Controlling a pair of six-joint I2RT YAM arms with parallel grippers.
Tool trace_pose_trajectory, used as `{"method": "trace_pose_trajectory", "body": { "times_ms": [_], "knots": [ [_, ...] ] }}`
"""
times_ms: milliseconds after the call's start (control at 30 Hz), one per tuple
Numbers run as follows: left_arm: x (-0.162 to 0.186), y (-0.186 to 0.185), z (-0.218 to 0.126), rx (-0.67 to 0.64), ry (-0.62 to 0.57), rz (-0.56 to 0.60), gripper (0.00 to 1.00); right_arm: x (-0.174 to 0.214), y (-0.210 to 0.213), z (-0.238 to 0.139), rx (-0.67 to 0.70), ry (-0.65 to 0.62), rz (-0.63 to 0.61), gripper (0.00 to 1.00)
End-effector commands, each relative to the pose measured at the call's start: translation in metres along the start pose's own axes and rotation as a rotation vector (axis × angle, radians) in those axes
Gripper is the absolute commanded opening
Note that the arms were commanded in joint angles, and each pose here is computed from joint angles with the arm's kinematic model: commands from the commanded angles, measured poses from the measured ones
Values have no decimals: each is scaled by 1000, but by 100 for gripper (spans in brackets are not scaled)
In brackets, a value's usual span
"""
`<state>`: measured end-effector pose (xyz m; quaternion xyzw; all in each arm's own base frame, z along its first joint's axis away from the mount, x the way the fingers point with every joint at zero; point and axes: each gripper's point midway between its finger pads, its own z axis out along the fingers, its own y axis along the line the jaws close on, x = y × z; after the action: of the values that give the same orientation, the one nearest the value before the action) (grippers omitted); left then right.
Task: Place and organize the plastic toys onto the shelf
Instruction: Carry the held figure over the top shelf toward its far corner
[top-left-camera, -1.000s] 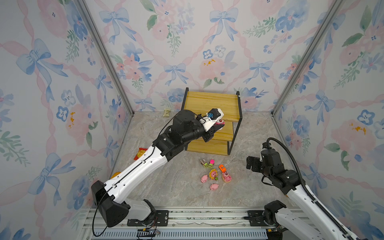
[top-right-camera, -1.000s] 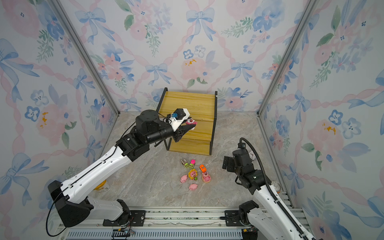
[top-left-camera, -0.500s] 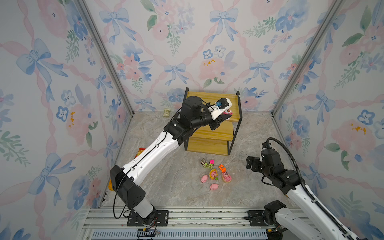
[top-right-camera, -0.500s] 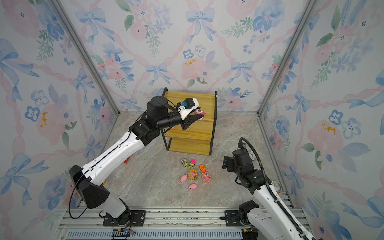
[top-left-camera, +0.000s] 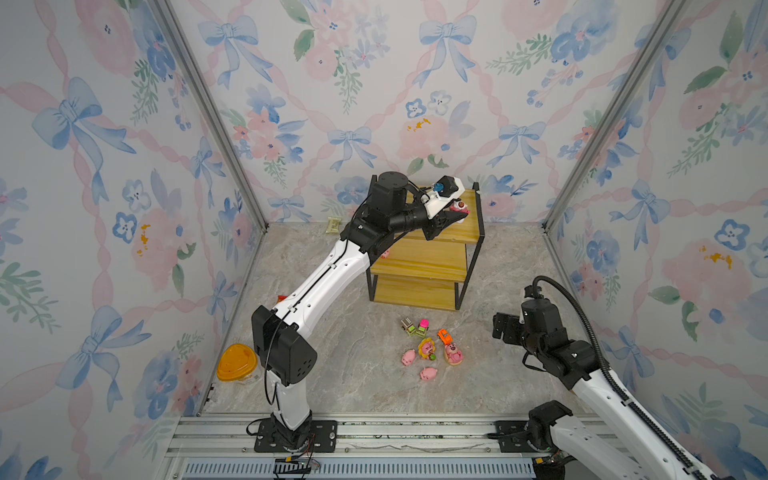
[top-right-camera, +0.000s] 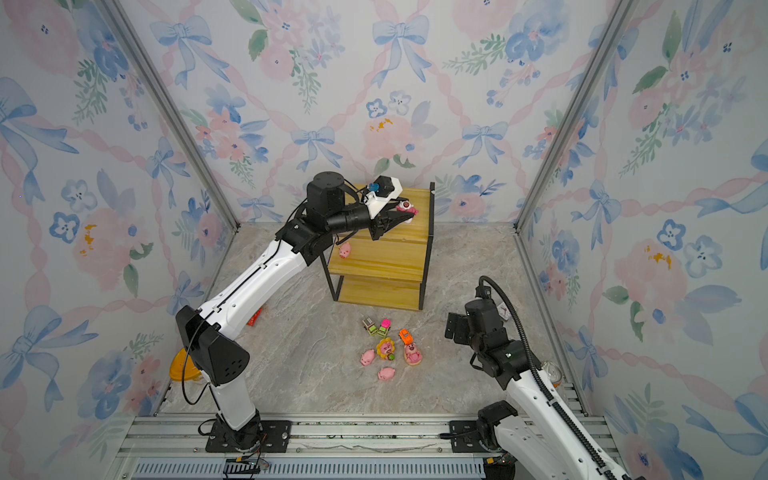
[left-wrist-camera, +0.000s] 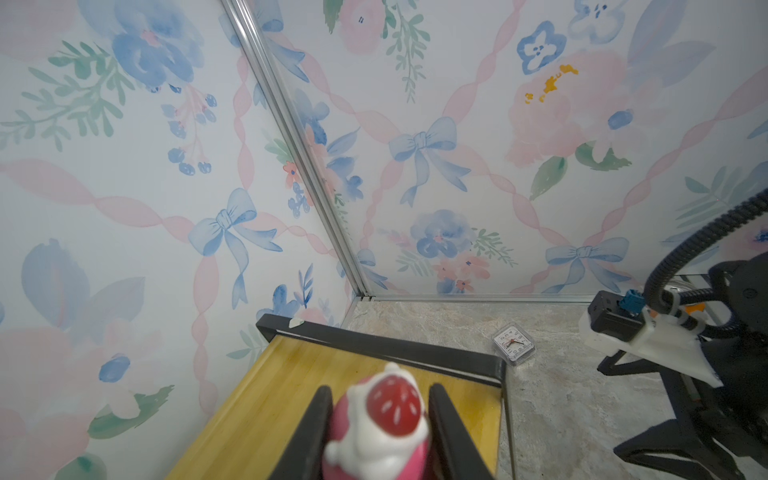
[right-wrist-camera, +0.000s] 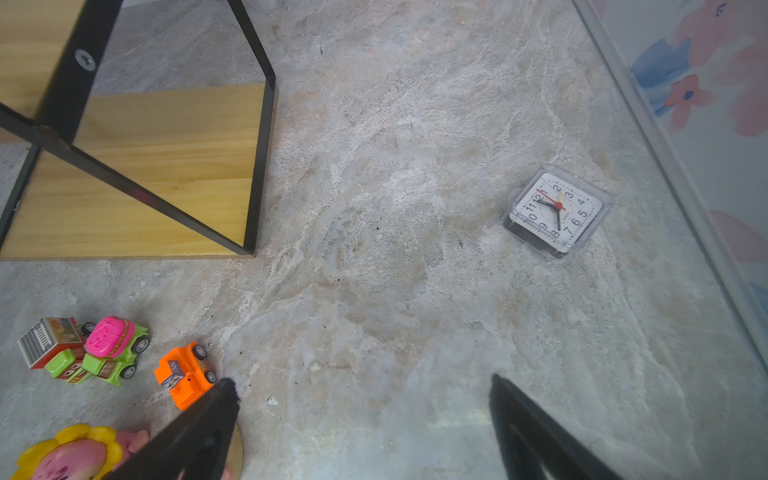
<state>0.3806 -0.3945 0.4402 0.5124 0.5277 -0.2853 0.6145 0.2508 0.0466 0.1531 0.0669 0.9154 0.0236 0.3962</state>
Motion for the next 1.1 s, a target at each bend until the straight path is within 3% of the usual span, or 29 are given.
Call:
{"method": "trace_pose_trajectory", "body": {
  "times_ms": [0,433,1067],
  "knots": [
    [-16,-6,0,52,-54,14,11,0,-5,1,16,-12,-5,97],
    [-5,-8,6,69,-40,5,12,4,-5,2,12,-11,2,97],
    [6,34,-7,-195,75,-99,8,5,3,8,-18,7,20,97]
  ]
}}
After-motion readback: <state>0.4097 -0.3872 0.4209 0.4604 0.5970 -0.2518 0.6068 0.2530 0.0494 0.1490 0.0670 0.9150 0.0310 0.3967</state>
